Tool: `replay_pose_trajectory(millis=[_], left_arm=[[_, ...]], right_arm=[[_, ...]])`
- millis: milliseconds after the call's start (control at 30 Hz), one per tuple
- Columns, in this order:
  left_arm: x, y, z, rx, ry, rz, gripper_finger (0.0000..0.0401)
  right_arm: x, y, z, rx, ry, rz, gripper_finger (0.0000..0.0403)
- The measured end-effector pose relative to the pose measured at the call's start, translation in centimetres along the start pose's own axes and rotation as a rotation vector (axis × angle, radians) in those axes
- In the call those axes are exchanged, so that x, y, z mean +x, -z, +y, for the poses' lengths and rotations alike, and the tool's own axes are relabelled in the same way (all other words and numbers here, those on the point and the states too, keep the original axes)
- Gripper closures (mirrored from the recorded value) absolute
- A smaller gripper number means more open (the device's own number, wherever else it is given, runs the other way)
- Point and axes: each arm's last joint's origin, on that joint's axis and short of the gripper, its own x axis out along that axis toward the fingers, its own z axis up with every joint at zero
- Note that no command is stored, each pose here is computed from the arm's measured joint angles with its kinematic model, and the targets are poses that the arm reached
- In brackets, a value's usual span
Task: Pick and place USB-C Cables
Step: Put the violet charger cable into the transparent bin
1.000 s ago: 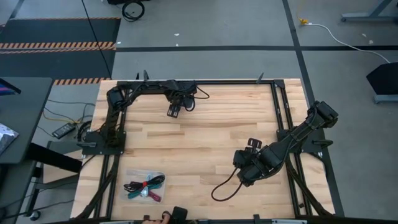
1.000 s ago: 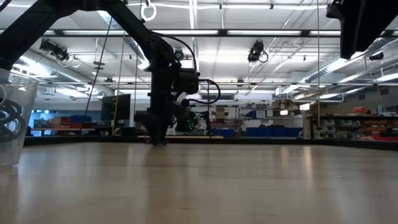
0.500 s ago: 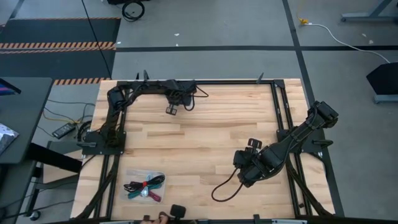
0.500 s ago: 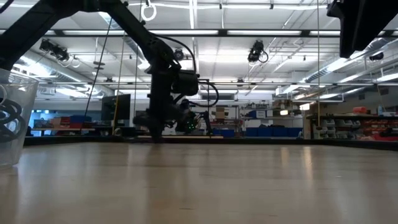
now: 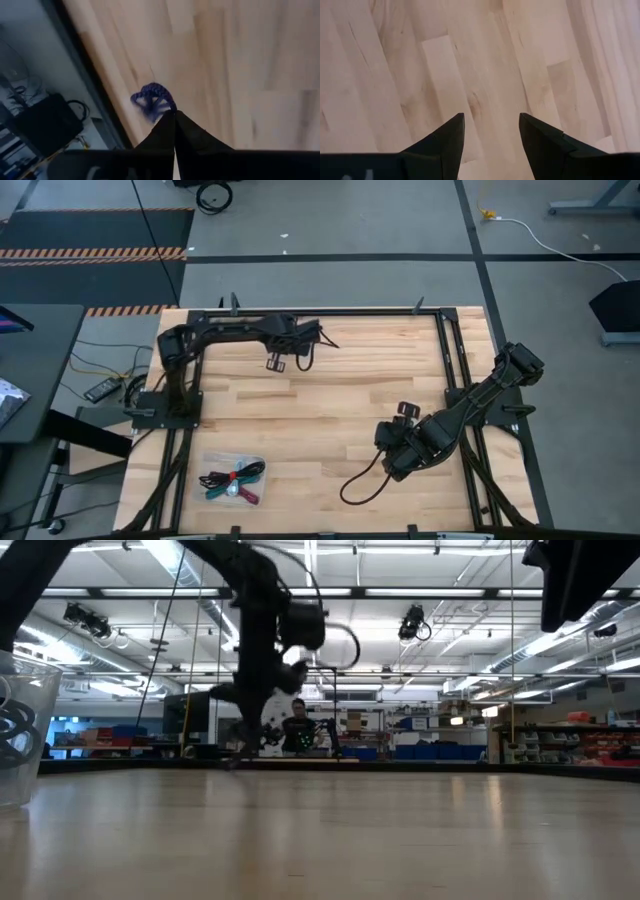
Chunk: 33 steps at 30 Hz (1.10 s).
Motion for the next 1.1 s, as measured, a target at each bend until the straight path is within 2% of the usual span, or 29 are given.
replay_pose_trajectory(millis=[200, 400, 467, 567, 700, 800, 900, 1000, 1100], left_arm=[[-7.9, -0.1, -1.4, -0.048, -0.051, -0.127, 0.0400], [-16.4, 1.6, -3.4, -0.099, -0.063, -0.248, 0.0400], [-18.5, 2.6, -4.0, -0.115, -0.057, -0.268, 0.0400], [-19.9, 3.3, -4.6, -0.120, -0.037, -0.296, 0.0393], [-18.6, 3.0, -4.6, -0.075, -0.026, -0.271, 0.0347], [-15.4, 2.3, -4.3, -0.027, -0.011, -0.210, 0.0291], [-11.9, 2.0, -3.7, -0.037, -0.013, -0.179, 0.0225], [-8.9, 1.5, -3.1, -0.085, -0.029, -0.223, 0.0165], [-6.8, 0.7, -2.9, -0.101, -0.037, -0.328, 0.0123]], right_arm=[[0.1, -0.4, -0.3, -0.026, 0.049, -0.055, 0.0208], [0.3, -1.3, -0.7, -0.070, 0.087, -0.130, 0.0208], [0.5, -1.7, -0.8, -0.092, 0.082, -0.138, 0.0208], [0.7, -2.3, -1.0, -0.116, 0.076, -0.150, 0.0208], [1.0, -3.0, -1.4, -0.127, 0.063, -0.154, 0.0208], [1.1, -3.2, -1.5, -0.122, 0.045, -0.132, 0.0208], [1.1, -3.1, -1.5, -0.122, 0.027, -0.114, 0.0208], [1.0, -2.9, -1.3, -0.131, 0.019, -0.112, 0.0208], [0.9, -2.6, -1.0, -0.144, 0.005, -0.103, 0.0208]])
